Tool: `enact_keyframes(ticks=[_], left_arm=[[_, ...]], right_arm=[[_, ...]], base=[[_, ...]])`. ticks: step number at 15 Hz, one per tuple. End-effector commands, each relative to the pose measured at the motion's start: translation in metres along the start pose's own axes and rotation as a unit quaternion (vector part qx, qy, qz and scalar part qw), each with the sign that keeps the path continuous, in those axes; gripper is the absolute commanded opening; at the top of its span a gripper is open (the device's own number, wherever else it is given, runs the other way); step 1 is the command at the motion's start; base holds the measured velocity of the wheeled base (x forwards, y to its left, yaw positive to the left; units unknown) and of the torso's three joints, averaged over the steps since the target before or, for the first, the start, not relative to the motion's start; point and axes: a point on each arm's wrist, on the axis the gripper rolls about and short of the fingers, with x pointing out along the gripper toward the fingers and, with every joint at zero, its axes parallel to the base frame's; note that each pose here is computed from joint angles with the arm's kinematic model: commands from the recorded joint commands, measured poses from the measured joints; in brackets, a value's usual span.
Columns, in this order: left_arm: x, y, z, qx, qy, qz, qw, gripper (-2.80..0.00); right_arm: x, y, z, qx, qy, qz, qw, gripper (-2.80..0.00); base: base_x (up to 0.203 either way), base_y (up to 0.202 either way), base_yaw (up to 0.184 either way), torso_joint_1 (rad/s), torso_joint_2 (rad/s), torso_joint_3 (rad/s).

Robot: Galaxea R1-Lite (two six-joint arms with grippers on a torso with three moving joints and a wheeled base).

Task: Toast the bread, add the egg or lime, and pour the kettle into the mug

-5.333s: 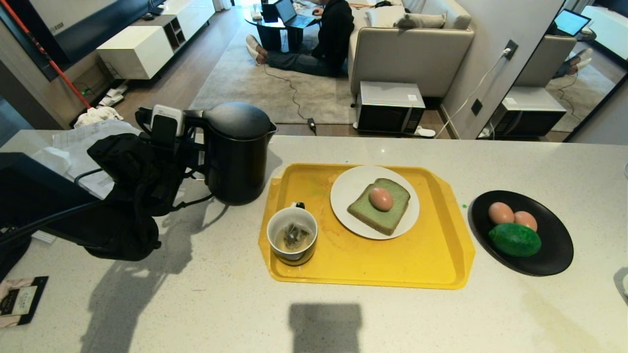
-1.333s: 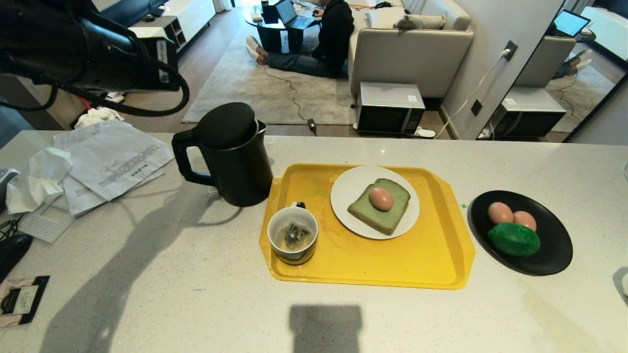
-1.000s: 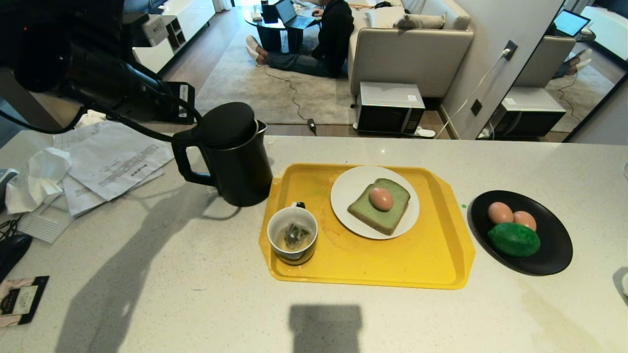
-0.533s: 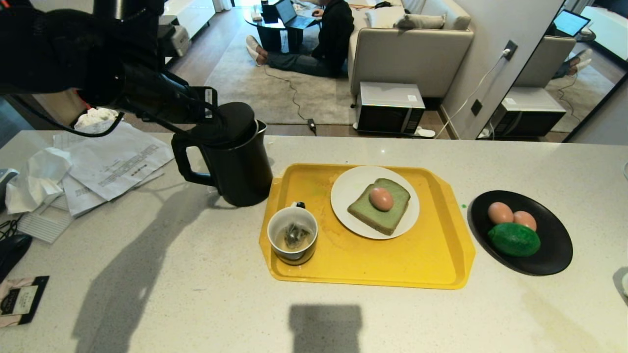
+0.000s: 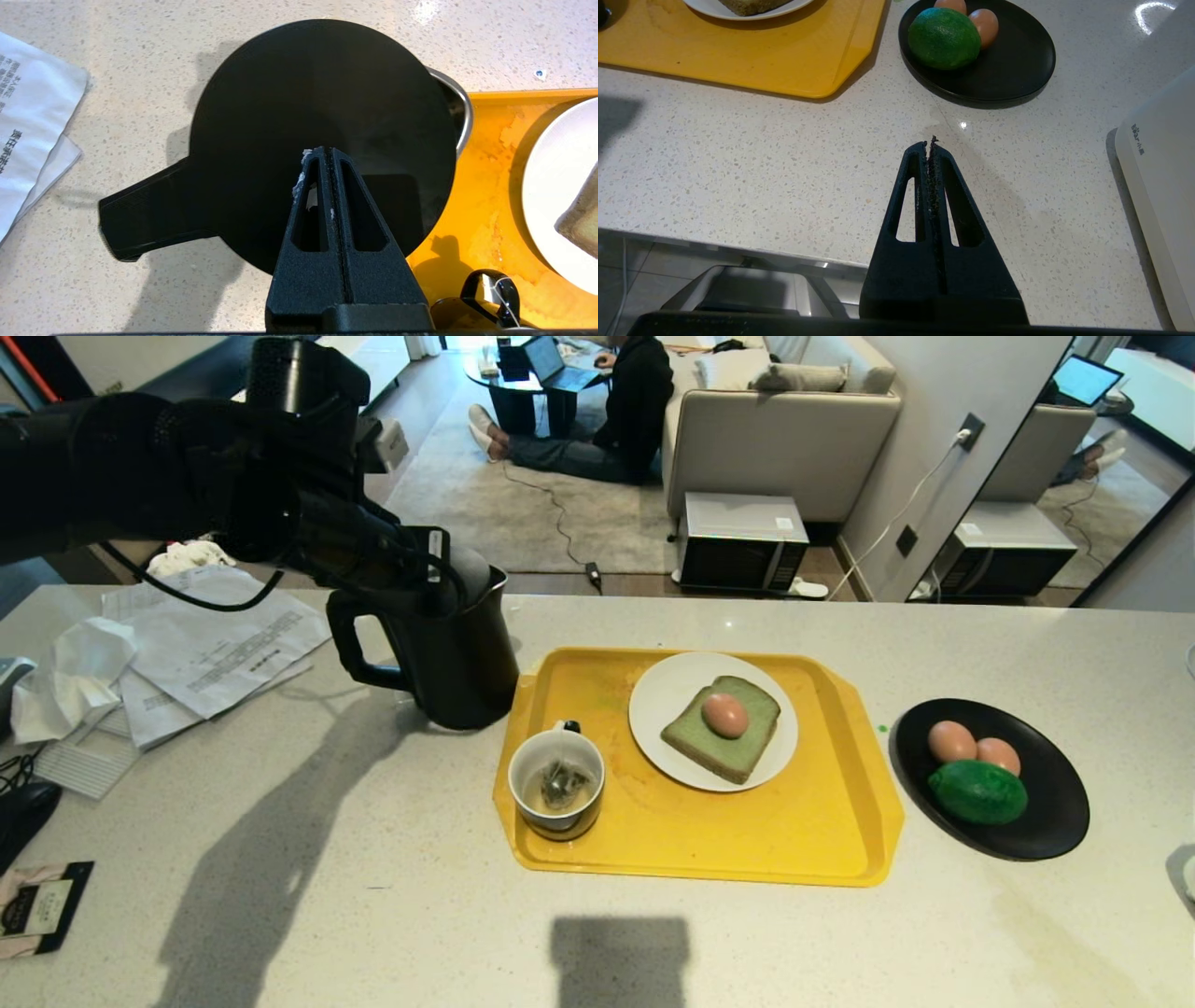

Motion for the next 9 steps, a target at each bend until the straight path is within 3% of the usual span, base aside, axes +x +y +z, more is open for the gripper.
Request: enact_keyframes(ticks=[1, 5, 9], left_arm=[[0.004, -0.002, -0.003, 0.003, 0.009, 0.0, 1.0, -2.8], [-0.018, -0.002, 0.006, 0.012, -0.014, -0.004, 0.9998, -2.8], [-0.07, 0.011, 0.021, 0.054, -0.052, -0.003, 0.9972, -2.8]], right_arm=[[0.0, 0.0, 0.0, 0.0, 0.001, 0.001, 1.0, -2.8], [0.0, 0.0, 0.0, 0.0, 0.001, 0.001, 1.0, -2.8], [0.0, 0.0, 0.0, 0.0, 0.001, 0.001, 1.0, -2.8]], base=[[0.0, 0.0, 0.0, 0.0, 0.0, 0.0], [0.0, 0.0, 0.0, 0.0, 0.0, 0.0], [0.0, 0.0, 0.0, 0.0, 0.0, 0.0]])
